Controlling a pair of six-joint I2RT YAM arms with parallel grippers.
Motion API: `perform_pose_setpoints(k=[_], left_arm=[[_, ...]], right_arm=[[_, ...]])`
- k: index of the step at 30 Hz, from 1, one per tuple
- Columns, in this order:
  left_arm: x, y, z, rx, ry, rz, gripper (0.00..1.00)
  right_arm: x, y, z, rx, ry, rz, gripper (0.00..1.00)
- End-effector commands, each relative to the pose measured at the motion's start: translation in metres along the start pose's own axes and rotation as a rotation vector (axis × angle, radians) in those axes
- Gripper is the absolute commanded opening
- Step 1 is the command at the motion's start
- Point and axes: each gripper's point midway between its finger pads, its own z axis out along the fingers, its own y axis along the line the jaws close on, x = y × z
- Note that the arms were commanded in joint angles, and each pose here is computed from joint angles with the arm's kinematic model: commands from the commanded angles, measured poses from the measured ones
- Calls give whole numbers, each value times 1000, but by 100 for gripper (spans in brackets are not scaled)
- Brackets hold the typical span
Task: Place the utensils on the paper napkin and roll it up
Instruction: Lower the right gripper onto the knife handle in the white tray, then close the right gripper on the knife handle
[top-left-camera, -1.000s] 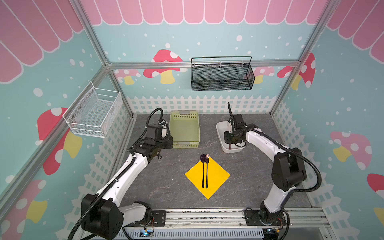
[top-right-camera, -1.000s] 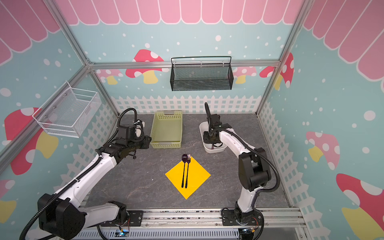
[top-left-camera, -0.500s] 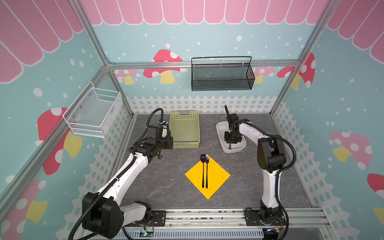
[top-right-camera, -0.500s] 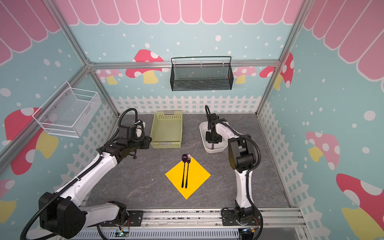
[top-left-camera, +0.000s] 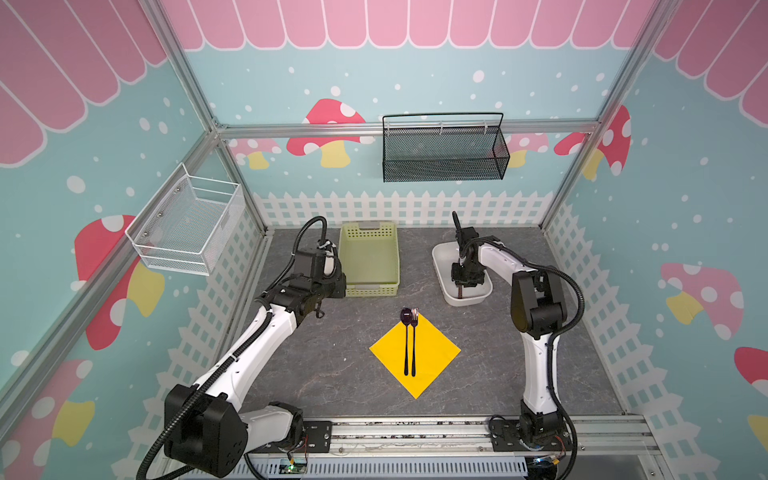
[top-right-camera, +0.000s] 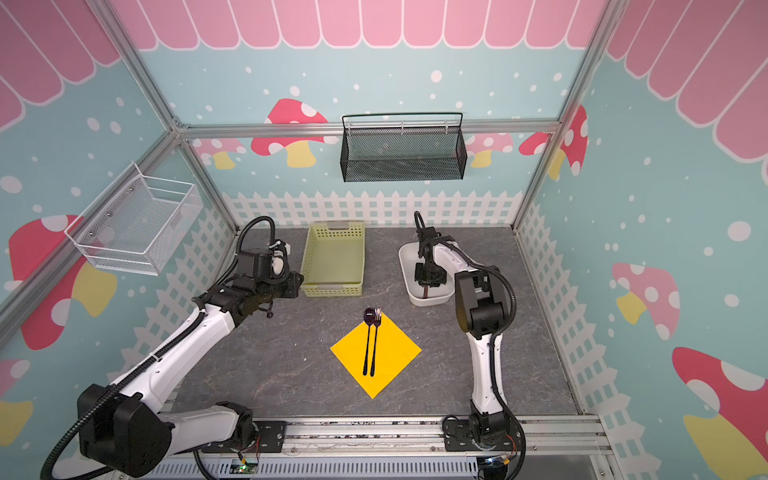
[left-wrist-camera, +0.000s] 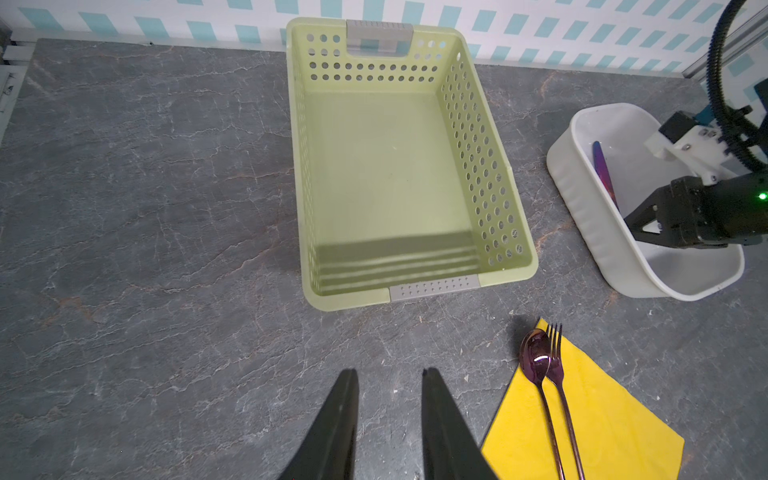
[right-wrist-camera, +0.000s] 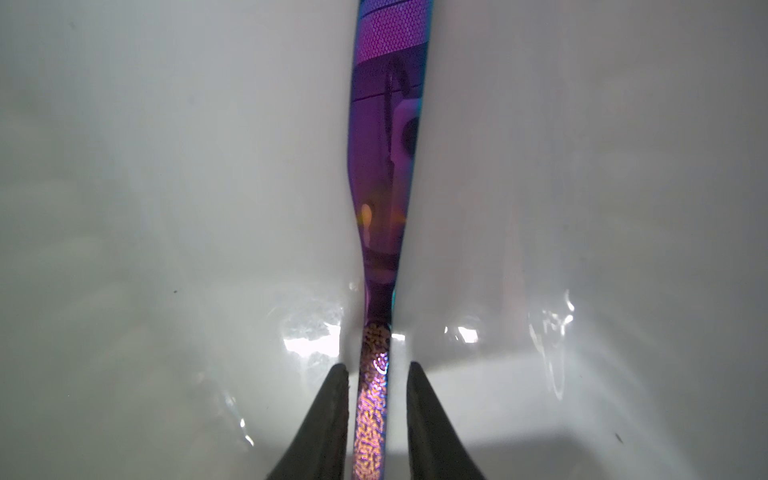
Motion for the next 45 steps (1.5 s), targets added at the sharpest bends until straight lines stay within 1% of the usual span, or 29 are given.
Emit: perform_pose_setpoints(k=[1, 8, 19, 27, 37, 45], left_arm=[[-11, 0, -6, -1, -28, 3, 29], [-13, 0, -6, 0, -30, 5, 29], [-13, 0, -6, 0, -30, 4, 29], [-13, 1, -8, -5, -35, 4, 29], [-14, -3, -7, 15, -31, 0, 29], [-14, -4, -8, 22, -33, -1, 29]], right_arm=[[10, -1, 9, 2, 50, -1, 28], [26, -6, 16, 13, 101, -4, 27], [40, -26, 38, 126, 163, 3, 25], [48, -30, 49, 157, 191, 8, 21], [36, -28, 35, 157, 141, 18, 14], [21, -23, 8, 142, 71, 27, 10]])
